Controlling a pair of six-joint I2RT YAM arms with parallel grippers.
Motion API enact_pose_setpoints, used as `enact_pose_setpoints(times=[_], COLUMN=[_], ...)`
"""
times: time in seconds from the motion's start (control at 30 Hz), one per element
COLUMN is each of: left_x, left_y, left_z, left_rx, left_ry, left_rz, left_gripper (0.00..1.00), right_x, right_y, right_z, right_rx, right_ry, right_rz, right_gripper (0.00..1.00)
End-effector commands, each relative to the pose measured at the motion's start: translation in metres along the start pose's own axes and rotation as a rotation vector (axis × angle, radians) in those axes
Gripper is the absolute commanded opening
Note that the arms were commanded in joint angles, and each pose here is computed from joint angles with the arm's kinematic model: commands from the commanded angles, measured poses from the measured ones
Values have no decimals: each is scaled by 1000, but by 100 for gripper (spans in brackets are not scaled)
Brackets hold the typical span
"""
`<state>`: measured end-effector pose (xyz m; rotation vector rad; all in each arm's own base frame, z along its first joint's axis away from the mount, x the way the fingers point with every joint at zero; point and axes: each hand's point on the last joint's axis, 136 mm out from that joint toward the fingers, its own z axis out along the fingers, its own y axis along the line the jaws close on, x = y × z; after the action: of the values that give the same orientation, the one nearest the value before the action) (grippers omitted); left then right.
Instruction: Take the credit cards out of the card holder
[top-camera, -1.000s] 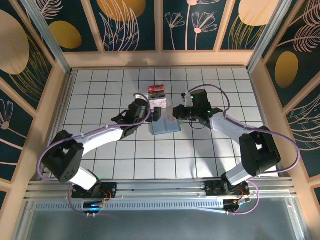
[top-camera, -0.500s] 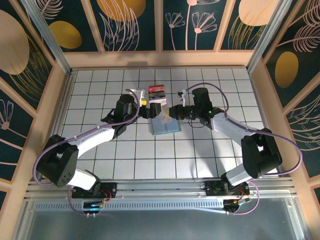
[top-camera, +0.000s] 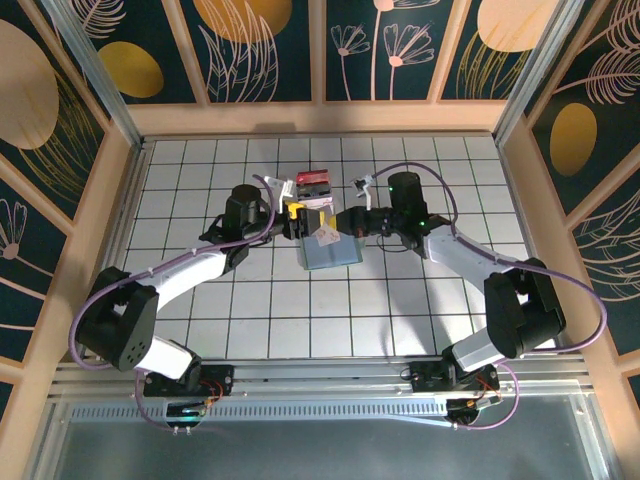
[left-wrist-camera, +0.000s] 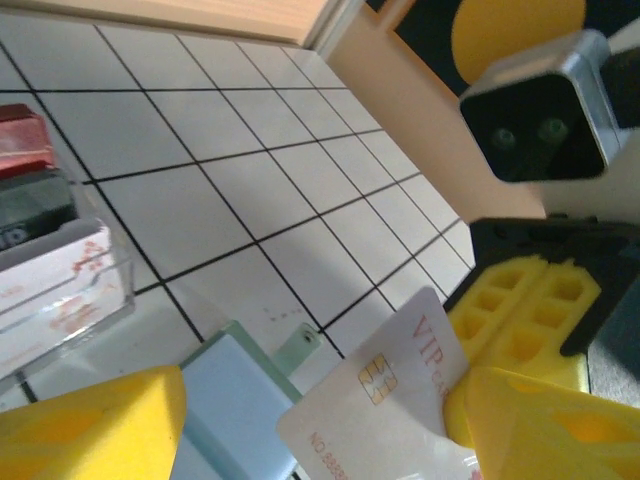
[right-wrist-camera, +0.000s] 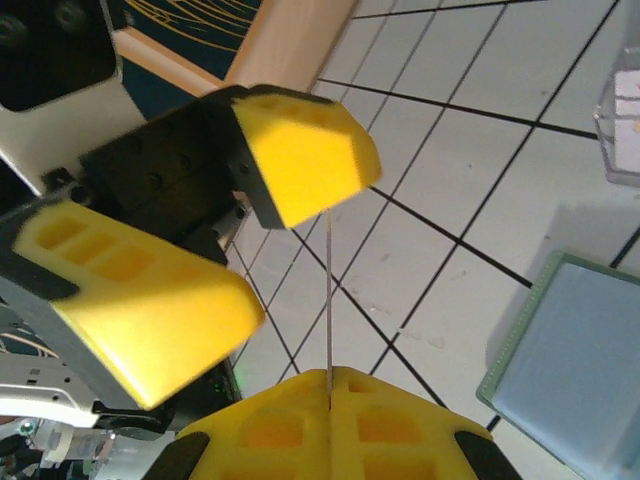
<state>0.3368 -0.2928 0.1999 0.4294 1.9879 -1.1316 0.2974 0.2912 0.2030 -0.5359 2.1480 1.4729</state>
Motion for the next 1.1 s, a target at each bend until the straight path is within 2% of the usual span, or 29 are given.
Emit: enact_pose_setpoints(times=[0.0,0.07,0.17,0.27,0.4,0.53,0.57,0.63,0.73,0.87,0.97,1.07], left_x=[2,5,6,4,2,1,1,0,-3,-21,-36,-49], left_y=[-11,-10,-15,-20,-28,-33,-33,-31,-28,-23,-20,-20], left_z=[3,5,6,7,5,4,4,3,1,-11,-26,-40], left_rx=[84,91,123,153,194,221,221,216,201,158,120,102], left_ry=[21,33,41,45,42,35,31,21,-17,-154,-266,-359], left_rz=[4,-9,-19,-26,-32,-56,-66,-83,-116,-162,-181,-196], left_gripper=[72,71,62,47,36,11,2,0,0,0,0,0], right_x=[-14,-14,-14,-13,-14,-15,-15,-18,-25,-33,-39,-40], right_y=[26,29,28,27,31,30,29,27,24,17,12,12], right_z=[-9,-9,-9,-8,-8,-6,-6,-6,-8,-18,-32,-43], right_rx=[-90,-107,-112,-117,-157,-184,-184,-182,-157,-72,-24,-33], right_ry=[-32,-30,-26,-25,-30,-32,-34,-46,-86,-194,-323,-423], right_rz=[-61,-67,-66,-63,-66,-59,-55,-46,-26,-1,32,71], right_gripper=[0,0,0,0,0,3,4,7,17,43,50,52])
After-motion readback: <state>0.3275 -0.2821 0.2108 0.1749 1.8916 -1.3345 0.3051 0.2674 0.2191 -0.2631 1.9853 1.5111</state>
